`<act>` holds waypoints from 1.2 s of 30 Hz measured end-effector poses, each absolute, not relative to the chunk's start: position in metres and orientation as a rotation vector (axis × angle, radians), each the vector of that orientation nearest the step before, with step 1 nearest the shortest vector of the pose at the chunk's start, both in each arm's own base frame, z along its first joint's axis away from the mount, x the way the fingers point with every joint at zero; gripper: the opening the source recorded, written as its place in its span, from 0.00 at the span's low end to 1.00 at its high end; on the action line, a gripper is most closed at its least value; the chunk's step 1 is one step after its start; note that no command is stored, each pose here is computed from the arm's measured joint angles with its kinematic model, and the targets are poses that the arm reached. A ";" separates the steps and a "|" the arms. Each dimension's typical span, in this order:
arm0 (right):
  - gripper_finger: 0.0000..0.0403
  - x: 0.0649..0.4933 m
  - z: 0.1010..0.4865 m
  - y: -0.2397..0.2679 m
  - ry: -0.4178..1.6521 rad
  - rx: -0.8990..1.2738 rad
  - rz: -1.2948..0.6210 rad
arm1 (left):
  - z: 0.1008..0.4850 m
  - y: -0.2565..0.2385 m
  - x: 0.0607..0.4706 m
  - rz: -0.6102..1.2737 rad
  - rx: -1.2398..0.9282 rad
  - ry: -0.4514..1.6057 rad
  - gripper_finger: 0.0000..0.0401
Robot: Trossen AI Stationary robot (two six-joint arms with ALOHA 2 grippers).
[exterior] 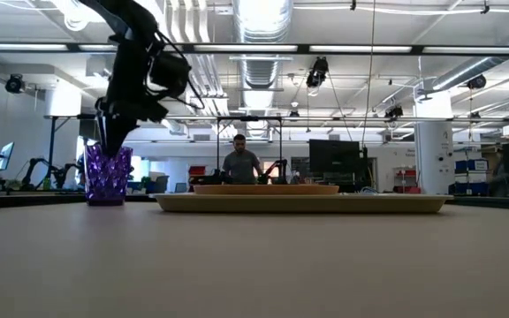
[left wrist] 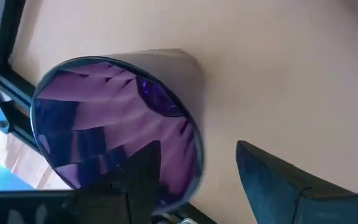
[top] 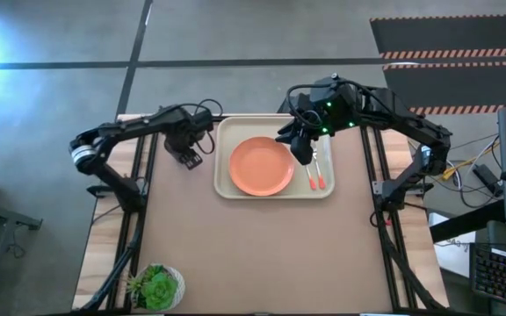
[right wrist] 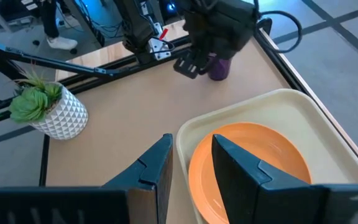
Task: Pick and place plate/cup/fork/spoon on tray
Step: Put the violet cup in the top-left corner of the white tray
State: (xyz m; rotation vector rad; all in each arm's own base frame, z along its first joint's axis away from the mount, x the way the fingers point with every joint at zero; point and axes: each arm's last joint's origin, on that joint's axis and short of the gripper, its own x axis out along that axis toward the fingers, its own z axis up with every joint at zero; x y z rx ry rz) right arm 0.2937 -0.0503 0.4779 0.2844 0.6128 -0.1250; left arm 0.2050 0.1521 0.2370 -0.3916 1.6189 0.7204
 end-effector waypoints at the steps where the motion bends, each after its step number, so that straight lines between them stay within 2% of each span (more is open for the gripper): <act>1: 0.25 0.294 0.478 -0.050 0.613 0.284 -0.125 | 0.234 0.155 0.205 0.726 -0.401 1.631 0.48; 4: 0.25 0.294 0.478 -0.050 0.613 0.285 -0.126 | 0.226 0.161 0.205 0.732 -0.409 1.665 0.47; 6: 0.25 0.294 0.478 -0.050 0.613 0.284 -0.127 | 0.223 0.163 0.206 0.735 -0.403 1.677 0.43; 8: 0.25 0.294 0.478 -0.050 0.613 0.284 -0.127 | 0.224 0.163 0.206 0.725 -0.375 1.686 0.34; 11: 0.25 0.294 0.478 -0.050 0.612 0.284 -0.127 | 0.230 0.162 0.206 0.732 -0.332 1.657 0.11; 12: 0.25 0.294 0.478 -0.050 0.611 0.283 -0.127 | 0.232 0.161 0.205 0.735 -0.332 1.642 0.06; 14: 0.25 0.294 0.478 -0.050 0.611 0.283 -0.127 | 0.238 0.160 0.204 0.738 -0.328 1.610 0.02; 24: 0.25 0.294 0.478 -0.051 0.610 0.297 -0.141 | 0.303 0.160 0.212 0.760 -0.286 1.306 0.00; 29: 0.25 0.294 0.478 -0.051 0.608 0.319 -0.148 | 0.339 0.172 0.228 0.706 -0.216 1.146 0.00; 32: 0.25 0.294 0.478 -0.051 0.607 0.337 -0.154 | 0.342 0.184 0.245 0.627 -0.240 1.122 0.00; 36: 0.25 0.294 0.478 -0.051 0.604 0.369 -0.165 | 0.328 0.203 0.272 0.573 -0.224 1.170 0.00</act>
